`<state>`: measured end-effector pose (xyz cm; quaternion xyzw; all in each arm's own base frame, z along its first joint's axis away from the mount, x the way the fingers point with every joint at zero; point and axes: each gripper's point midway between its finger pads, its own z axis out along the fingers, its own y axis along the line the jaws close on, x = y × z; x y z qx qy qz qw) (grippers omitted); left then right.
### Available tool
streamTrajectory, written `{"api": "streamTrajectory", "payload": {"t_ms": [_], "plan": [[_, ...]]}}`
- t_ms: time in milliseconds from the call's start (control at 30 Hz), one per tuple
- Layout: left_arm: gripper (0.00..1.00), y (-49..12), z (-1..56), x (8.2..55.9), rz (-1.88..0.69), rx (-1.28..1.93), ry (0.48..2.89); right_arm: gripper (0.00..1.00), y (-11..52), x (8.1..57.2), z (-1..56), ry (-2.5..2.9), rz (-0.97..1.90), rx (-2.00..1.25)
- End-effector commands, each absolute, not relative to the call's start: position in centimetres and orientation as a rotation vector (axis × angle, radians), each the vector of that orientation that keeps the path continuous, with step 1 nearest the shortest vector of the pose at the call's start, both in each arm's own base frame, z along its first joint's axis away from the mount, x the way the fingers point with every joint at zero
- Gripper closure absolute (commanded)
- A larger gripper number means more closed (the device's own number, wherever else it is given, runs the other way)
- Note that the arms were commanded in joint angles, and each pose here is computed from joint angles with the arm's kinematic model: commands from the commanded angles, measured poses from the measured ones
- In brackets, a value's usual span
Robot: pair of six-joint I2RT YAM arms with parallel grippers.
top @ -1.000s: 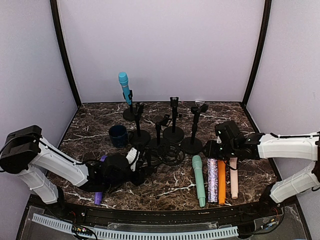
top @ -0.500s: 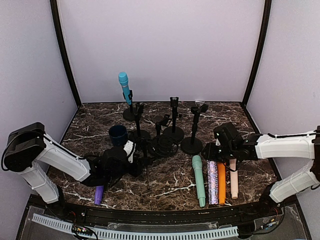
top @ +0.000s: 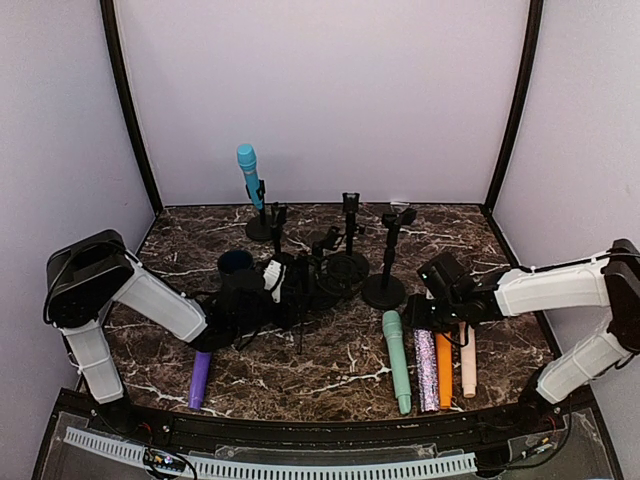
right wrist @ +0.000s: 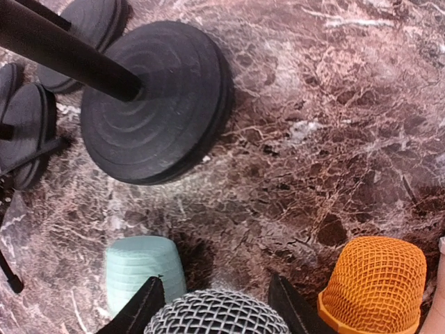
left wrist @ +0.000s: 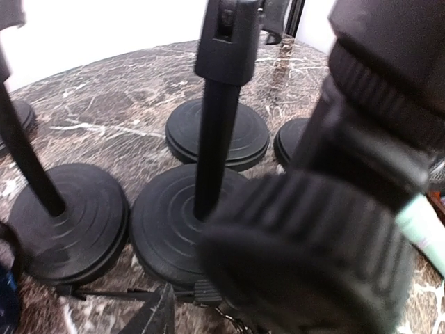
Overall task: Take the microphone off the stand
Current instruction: Move the microphone stand to the center of the board, then place the microphone at the center of the board.
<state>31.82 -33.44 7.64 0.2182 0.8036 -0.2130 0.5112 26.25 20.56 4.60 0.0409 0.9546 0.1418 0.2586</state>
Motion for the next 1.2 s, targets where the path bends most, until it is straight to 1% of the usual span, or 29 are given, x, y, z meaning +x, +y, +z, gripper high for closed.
{"api": "streamTrajectory", "payload": {"t_ms": [0,133,200,267,300,367,467,567,600,633,733,767,833,1000,1167], "plan": [[0.51,-32.8,5.2,33.3,-0.456,0.559,1.993,0.42,21.1,26.9,4.5,2.582,0.362,0.087],[0.51,-33.1,5.6,33.8,-0.460,0.565,1.980,0.35,21.5,27.2,4.3,2.586,0.372,0.087],[0.49,-33.1,5.9,33.8,-0.463,0.574,1.977,0.32,21.6,27.3,4.4,2.581,0.382,0.087],[0.42,-33.0,6.6,33.6,-0.471,0.577,1.966,0.30,21.8,27.4,4.7,2.574,0.393,0.085],[0.36,-33.0,6.8,33.5,-0.479,0.583,1.964,0.28,21.9,27.4,4.9,2.571,0.399,0.083],[0.29,-32.8,7.4,32.8,-0.496,0.599,1.950,0.25,22.0,27.5,5.3,2.561,0.409,0.081],[0.24,-32.5,9.5,32.1,-0.529,0.601,1.907,0.19,22.1,27.6,6.2,2.540,0.425,0.075],[0.23,-32.0,10.6,31.2,-0.551,0.615,1.889,0.13,22.0,27.8,7.2,2.514,0.436,0.076],[0.23,-31.9,12.0,31.0,-0.567,0.608,1.861,0.12,22.0,27.8,7.6,2.507,0.439,0.074],[0.23,-31.6,12.0,30.6,-0.571,0.614,1.867,0.11,22.0,27.8,8.0,2.498,0.442,0.072],[0.22,-30.8,15.1,29.9,-0.598,0.578,1.826,0.11,21.8,27.8,9.2,2.472,0.451,0.072],[0.22,-30.2,15.0,29.7,-0.586,0.568,1.850,0.10,21.7,27.8,9.6,2.463,0.456,0.071],[0.22,-28.9,17.2,29.4,-0.572,0.522,1.833,0.10,21.6,27.8,10.6,2.440,0.469,0.072],[0.18,-24.7,19.5,29.7,-0.426,0.397,1.875,0.08,21.2,27.6,12.8,2.378,0.501,0.068],[0.16,-22.1,23.5,30.6,-0.404,0.308,1.856,0.05,20.8,27.4,14.5,2.334,0.520,0.066]]}}
